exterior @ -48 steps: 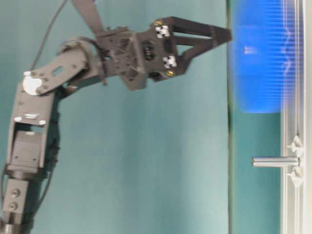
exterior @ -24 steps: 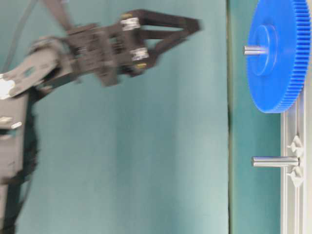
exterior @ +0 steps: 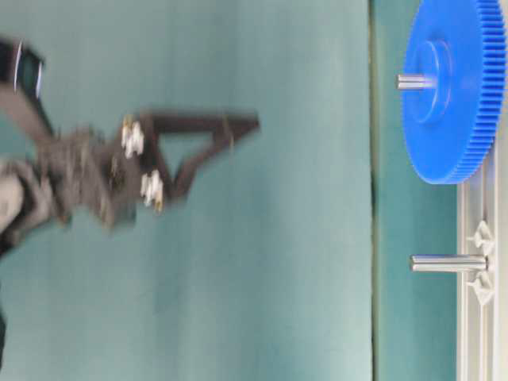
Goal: Insert the large gear onto the shaft.
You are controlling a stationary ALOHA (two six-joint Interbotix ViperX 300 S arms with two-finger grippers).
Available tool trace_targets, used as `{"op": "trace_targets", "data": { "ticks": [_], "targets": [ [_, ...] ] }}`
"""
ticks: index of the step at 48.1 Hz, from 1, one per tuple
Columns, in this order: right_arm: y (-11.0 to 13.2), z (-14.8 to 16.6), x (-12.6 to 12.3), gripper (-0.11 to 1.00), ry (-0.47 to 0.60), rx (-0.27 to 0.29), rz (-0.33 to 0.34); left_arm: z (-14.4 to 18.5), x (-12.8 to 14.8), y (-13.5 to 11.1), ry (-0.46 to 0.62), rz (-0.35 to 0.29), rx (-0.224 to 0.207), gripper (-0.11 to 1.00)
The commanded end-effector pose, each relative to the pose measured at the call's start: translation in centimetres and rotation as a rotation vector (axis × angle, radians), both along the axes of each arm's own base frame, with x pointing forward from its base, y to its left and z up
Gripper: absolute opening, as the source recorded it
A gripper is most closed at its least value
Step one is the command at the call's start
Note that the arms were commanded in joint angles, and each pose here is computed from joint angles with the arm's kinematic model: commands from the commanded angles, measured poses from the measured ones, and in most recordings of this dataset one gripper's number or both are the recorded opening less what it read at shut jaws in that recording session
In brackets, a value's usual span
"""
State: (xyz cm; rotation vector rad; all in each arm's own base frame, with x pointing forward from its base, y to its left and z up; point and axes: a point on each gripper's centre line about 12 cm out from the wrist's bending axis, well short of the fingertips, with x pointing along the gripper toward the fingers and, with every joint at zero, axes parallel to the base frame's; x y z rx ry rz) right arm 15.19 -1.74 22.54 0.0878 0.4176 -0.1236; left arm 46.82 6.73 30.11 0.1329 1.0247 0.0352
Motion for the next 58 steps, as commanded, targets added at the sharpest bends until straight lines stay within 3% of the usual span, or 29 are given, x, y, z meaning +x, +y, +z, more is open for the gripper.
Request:
{"op": "trace_targets", "data": {
  "ticks": [1,13,29,45,58],
  "targets": [
    [0.0,1.1,0.3,0.56,-0.018,0.008,-0.004,2.8,-1.8,-0.5,-0.089,0.004,0.007,0.90],
    [-0.1,1.1,0.2,0.56,-0.021,0.007,-0.007,3.8,-5.7,-1.1,-0.219,0.040,-0.007,0.90],
    [0.0,0.8,-0.3,0.56,0.017,0.012,-0.005,1.7,-9.6,-2.3,-0.189,0.069,-0.049,0.89],
    [0.1,0.0,-0.8,0.56,0.041,0.017,-0.005,1.7,-14.2,-2.8,-0.275,0.079,-0.055,0.87],
    [0.1,-0.7,-1.0,0.56,0.050,0.007,-0.005,-0.1,-19.2,-3.7,-0.482,0.049,-0.037,0.87]
  ]
}}
